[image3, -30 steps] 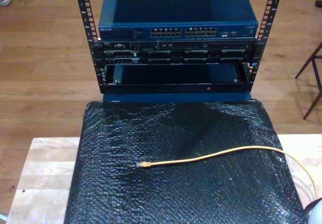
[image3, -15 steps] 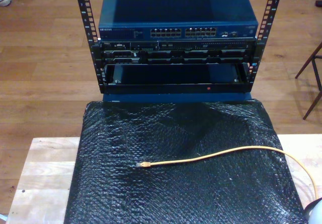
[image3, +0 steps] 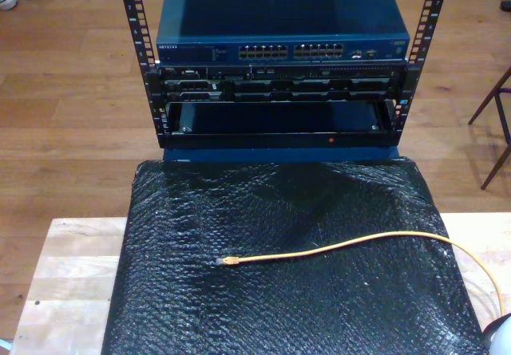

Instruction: Grab the cable and plug it in

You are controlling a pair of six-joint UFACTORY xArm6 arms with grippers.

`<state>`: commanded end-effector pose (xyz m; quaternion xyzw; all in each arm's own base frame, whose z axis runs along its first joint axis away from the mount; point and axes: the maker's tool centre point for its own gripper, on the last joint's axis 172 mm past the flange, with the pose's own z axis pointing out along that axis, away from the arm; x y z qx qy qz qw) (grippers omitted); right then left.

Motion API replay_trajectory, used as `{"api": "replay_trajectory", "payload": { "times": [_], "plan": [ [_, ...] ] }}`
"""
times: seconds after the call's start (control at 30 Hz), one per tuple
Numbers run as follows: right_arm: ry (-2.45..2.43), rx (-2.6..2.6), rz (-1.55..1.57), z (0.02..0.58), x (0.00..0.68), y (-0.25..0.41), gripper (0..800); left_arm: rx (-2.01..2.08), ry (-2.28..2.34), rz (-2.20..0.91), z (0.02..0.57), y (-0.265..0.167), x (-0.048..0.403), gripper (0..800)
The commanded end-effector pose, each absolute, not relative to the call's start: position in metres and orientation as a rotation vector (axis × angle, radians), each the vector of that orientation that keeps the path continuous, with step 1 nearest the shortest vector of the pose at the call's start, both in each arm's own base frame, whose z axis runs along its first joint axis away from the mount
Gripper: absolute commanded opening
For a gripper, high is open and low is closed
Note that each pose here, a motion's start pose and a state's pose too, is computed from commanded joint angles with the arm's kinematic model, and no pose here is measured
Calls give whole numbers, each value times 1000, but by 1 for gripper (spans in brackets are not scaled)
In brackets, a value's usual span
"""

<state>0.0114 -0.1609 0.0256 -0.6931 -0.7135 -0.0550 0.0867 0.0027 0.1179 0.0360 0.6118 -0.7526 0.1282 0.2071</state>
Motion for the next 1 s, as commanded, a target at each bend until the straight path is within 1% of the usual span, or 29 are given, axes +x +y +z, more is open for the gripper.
{"api": "replay_trajectory", "payload": {
  "times": [1.0],
  "plan": [
    [-2123, -2067, -166, 24, 11, -158, 800, 1704, -2096, 356, 36, 118, 3, 800]
  ]
}}
